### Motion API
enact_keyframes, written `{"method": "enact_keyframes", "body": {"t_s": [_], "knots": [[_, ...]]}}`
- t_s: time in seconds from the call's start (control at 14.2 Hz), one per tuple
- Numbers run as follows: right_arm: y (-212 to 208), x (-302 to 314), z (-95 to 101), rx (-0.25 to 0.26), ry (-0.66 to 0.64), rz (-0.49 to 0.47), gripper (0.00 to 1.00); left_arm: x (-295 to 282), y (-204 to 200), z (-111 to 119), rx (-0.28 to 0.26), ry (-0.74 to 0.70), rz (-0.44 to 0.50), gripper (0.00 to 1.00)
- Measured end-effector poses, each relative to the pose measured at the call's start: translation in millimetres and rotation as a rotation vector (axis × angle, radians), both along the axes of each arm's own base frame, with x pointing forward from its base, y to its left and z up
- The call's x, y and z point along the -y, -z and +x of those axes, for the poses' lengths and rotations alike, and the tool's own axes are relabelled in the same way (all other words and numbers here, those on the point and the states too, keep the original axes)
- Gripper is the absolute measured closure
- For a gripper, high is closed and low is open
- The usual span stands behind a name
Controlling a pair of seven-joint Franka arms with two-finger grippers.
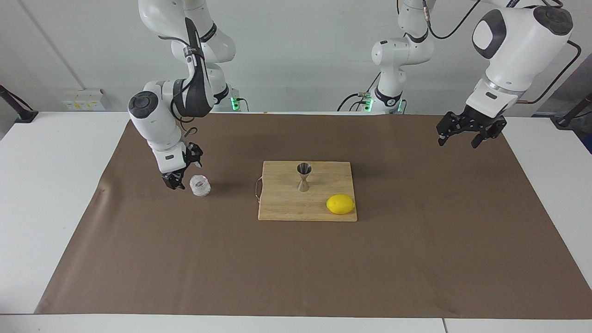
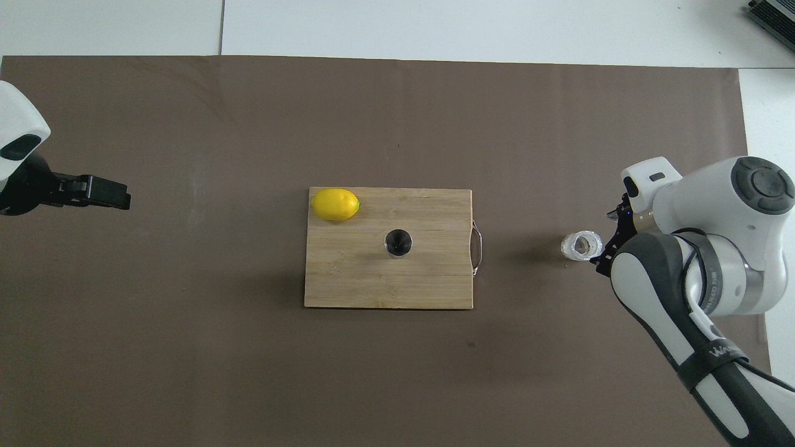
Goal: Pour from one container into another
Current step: 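Grasp the small white cup with the right gripper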
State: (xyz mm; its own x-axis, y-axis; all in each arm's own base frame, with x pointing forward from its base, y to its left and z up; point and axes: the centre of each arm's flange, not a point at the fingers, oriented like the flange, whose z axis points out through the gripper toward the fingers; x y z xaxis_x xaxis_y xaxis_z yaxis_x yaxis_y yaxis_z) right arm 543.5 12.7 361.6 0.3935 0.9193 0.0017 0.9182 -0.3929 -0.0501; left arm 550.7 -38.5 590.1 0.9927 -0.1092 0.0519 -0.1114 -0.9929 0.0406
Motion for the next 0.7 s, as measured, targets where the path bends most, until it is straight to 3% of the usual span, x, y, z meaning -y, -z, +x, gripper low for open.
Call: {"method": "enact_keyframes", "body": {"t_s": [0.35, 0.7], "knots": [[27, -1, -11.4, -0.002, -0.156, 0.007, 0.00, -7, -33, -12, 0.019, -0.012, 0.004, 0.00], [41, -3, -7.0, 0.059, -0.283, 0.006, 0.00, -9, -51, -16, 0.016, -0.011, 0.020, 0.00]]}}
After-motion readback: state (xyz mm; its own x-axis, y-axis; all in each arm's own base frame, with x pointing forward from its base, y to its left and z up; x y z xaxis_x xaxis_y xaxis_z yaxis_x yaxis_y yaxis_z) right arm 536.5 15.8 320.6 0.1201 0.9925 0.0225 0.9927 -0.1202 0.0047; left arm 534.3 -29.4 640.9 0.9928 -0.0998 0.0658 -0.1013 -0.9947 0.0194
